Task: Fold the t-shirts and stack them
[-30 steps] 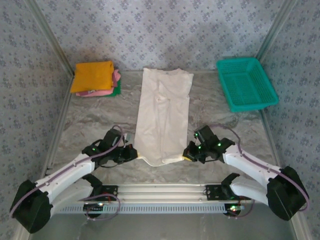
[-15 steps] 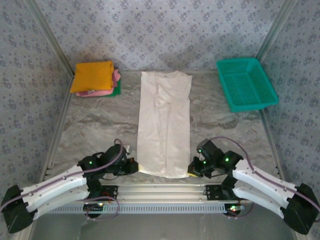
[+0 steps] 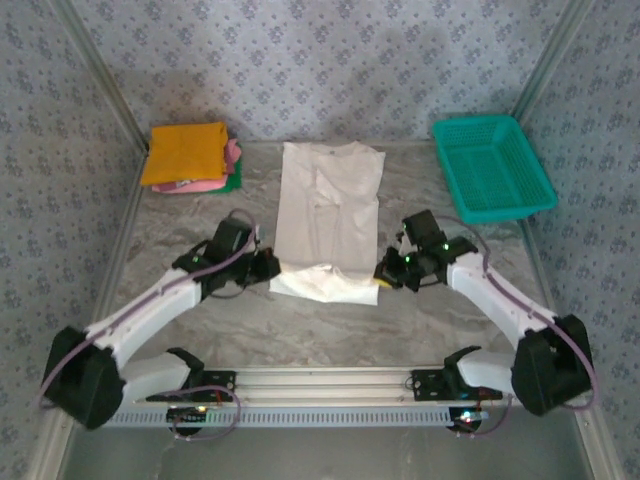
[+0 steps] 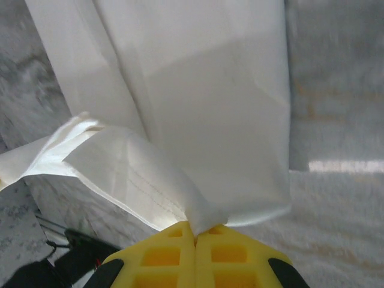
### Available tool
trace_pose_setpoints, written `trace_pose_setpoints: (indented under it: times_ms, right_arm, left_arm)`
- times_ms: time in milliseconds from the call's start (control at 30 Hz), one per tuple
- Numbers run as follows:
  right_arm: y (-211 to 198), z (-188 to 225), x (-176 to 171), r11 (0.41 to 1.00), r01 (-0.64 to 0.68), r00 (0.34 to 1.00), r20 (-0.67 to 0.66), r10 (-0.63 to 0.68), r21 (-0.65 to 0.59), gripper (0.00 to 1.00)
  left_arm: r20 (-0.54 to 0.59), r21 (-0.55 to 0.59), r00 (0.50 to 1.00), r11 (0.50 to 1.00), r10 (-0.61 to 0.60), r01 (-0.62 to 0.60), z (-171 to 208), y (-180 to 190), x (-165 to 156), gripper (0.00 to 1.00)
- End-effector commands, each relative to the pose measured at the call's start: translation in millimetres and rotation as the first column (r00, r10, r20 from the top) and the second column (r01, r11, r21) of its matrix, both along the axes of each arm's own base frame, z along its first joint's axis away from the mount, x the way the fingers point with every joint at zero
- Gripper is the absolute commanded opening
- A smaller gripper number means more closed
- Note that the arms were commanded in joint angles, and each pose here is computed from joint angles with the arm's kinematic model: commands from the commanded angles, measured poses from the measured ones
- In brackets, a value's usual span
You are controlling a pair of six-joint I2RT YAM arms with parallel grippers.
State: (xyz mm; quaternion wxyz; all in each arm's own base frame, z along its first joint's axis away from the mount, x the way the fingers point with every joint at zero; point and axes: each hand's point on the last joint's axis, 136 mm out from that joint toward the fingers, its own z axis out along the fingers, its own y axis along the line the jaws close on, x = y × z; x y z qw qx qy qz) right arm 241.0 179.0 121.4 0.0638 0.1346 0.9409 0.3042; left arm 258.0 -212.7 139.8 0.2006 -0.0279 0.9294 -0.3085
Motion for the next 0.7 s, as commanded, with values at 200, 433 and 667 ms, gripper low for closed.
trace_pose_setpoints:
  times_ms: [200, 433, 667]
  right_arm:
    - [-8, 15, 74, 0.996, -0.073, 0.993, 0.088, 0.077, -0.046, 0.0]
    - [-13, 27, 141, 0.996, -0.063, 0.982, 0.173, 0.072, -0.057, 0.0]
    - [-18, 14, 178, 0.996, -0.046, 0.982, 0.181, 0.06, -0.077, 0.0]
  left_arm:
    - [0.162, 0.042, 0.984, 0.996, -0.079, 0.073, 35, 4, 86, 0.0]
    - [0.172, 0.089, 0.978, 0.991, -0.115, 0.101, 26, 4, 134, 0.0]
    - [0.17, 0.134, 0.975, 0.984, -0.14, 0.118, 12, 5, 171, 0.0]
